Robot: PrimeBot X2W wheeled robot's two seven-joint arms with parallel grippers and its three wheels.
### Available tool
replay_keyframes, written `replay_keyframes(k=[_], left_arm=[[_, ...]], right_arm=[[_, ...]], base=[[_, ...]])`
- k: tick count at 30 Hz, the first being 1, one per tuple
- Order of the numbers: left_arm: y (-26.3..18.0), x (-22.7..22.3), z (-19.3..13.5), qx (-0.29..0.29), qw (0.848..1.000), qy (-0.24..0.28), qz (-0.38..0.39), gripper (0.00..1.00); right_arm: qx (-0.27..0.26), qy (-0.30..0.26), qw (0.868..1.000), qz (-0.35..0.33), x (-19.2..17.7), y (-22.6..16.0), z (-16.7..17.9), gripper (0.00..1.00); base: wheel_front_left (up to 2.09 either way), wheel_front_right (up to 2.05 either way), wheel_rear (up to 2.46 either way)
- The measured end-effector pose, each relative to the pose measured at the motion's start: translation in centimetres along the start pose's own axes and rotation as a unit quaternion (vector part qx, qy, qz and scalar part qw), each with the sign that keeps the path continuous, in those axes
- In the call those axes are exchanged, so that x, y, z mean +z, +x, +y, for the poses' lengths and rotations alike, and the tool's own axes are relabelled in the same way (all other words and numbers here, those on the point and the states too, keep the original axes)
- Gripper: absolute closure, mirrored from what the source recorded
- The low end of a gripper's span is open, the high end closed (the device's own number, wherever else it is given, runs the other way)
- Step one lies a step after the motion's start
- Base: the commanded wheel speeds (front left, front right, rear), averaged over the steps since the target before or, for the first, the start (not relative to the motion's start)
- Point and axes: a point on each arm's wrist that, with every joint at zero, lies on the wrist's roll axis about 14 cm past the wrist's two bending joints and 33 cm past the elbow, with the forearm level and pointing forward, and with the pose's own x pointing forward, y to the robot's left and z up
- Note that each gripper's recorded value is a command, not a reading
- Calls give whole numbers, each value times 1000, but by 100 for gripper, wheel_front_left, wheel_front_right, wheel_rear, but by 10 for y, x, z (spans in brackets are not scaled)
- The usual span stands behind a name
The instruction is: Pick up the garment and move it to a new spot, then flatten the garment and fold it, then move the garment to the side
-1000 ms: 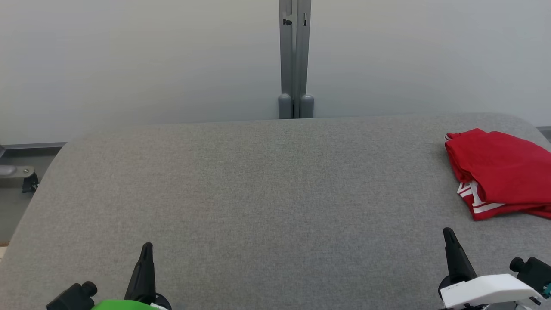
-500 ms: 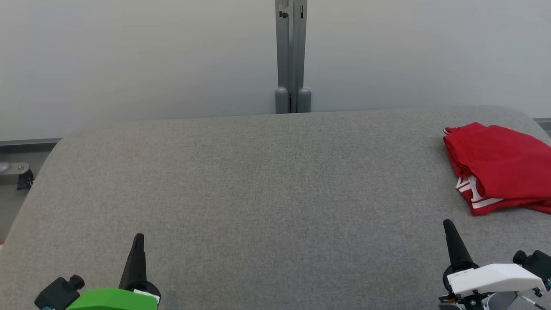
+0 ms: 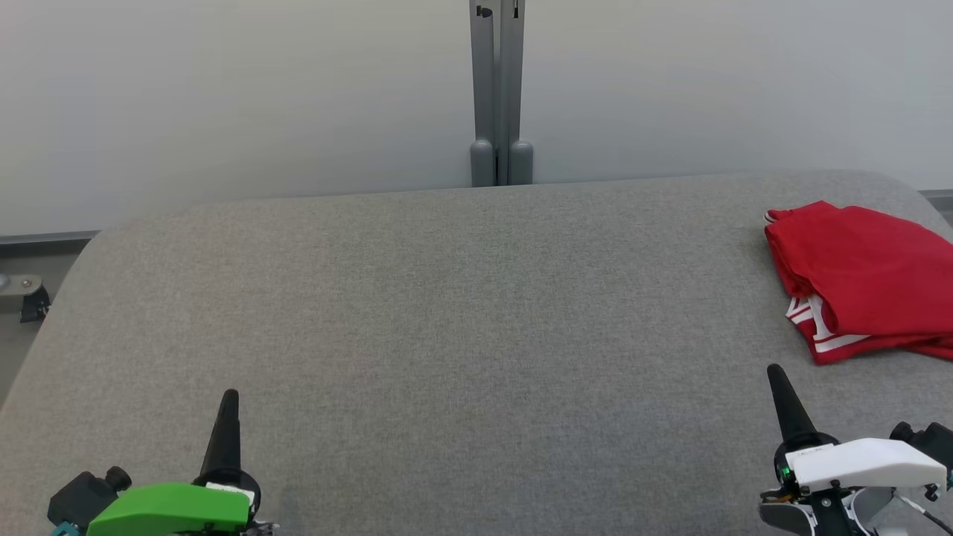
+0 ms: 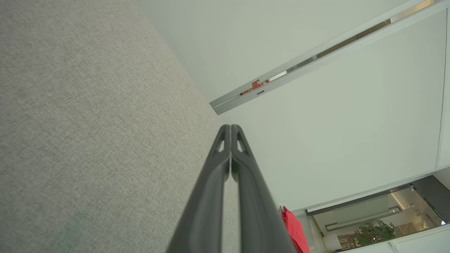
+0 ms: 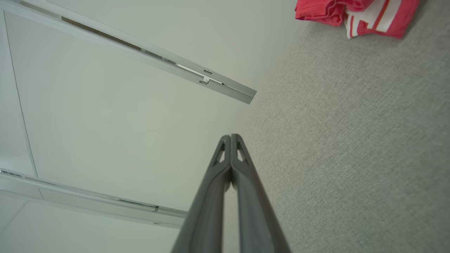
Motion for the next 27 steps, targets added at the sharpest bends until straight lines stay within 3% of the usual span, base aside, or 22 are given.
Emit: replay_keyframes(k=[27], left_arm=[[21, 5, 1, 3, 993, -121, 4, 100]], right_arm=[[-2, 117, 993, -2, 8, 17, -1, 100]], base=[[0, 0, 0]])
